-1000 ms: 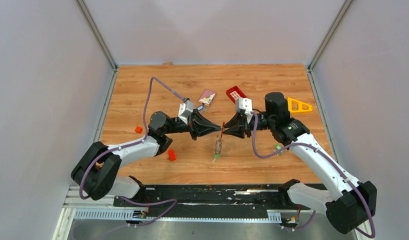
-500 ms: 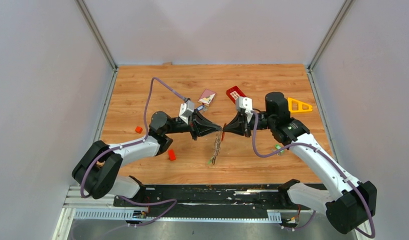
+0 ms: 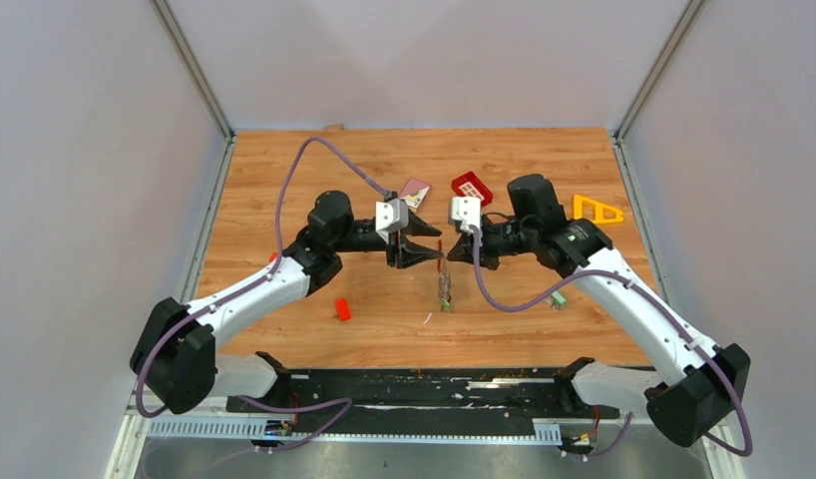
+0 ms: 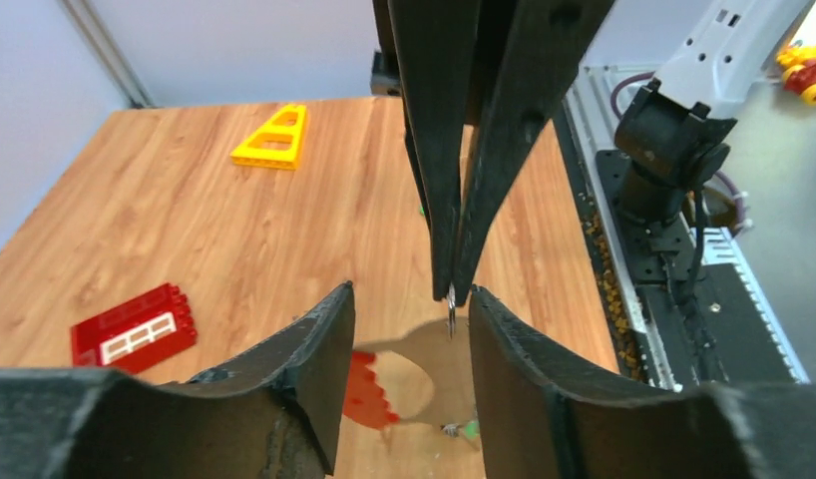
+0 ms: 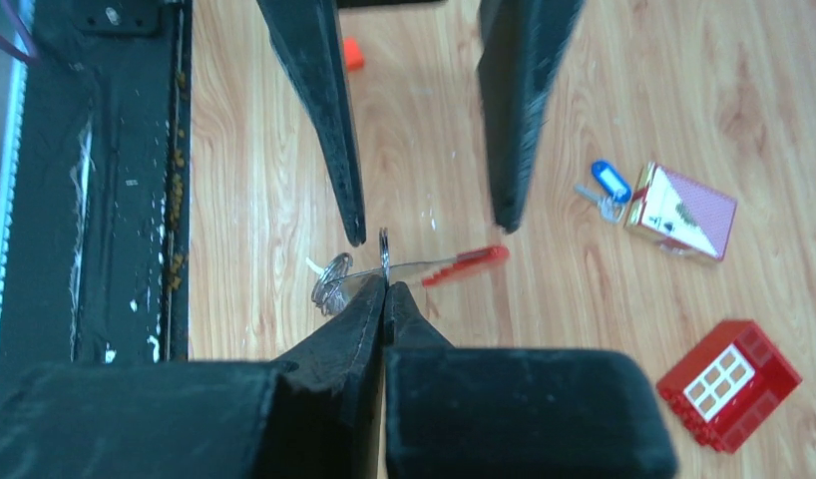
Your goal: Put the keys on the keyring
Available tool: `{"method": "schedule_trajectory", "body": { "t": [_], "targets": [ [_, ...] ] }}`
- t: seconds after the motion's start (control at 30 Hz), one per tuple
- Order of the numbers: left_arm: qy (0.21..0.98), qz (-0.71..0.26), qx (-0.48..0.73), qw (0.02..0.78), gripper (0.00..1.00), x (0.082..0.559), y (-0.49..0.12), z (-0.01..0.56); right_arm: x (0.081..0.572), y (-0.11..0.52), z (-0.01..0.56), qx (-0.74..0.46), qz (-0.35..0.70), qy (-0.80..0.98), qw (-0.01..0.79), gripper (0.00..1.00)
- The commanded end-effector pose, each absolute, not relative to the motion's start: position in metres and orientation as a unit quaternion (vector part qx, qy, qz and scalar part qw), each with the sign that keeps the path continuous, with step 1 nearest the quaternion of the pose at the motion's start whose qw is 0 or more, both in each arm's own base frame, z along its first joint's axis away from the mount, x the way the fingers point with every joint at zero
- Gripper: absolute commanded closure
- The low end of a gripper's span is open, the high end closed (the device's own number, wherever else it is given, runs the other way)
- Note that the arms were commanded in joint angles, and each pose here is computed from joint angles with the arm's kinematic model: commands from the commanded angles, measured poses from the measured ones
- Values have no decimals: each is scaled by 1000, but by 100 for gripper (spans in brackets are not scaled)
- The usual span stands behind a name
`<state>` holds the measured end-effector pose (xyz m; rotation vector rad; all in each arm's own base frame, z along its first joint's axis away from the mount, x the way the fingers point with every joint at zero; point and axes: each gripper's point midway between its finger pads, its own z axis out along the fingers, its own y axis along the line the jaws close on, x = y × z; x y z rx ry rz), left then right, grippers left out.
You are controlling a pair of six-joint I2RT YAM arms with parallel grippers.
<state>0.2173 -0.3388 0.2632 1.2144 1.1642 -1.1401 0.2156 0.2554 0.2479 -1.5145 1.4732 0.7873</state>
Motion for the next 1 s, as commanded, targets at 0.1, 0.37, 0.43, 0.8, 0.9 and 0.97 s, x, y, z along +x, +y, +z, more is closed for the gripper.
{"method": "schedule_trajectory", "body": {
  "t": [0.1, 0.37, 0.43, 0.8, 0.9, 0.97],
  "targets": [
    [497, -420, 574, 497, 51, 222, -337, 250, 222, 248, 234, -636, 250, 612, 397, 100],
    [493, -439, 593, 461, 54, 211, -348, 234, 226, 250, 234, -632, 248, 615, 400, 100],
    [492, -445, 592, 457, 54, 209, -352, 232, 227, 251, 233, -633, 249, 616, 399, 100],
    [493, -460, 591, 443, 73, 206, -362, 231, 227, 253, 228, -632, 252, 618, 395, 100],
    [496, -462, 588, 442, 76, 207, -363, 231, 226, 253, 227, -632, 253, 618, 393, 100],
    [496, -461, 587, 443, 77, 208, -363, 231, 226, 252, 225, -632, 251, 619, 392, 100]
  ]
}}
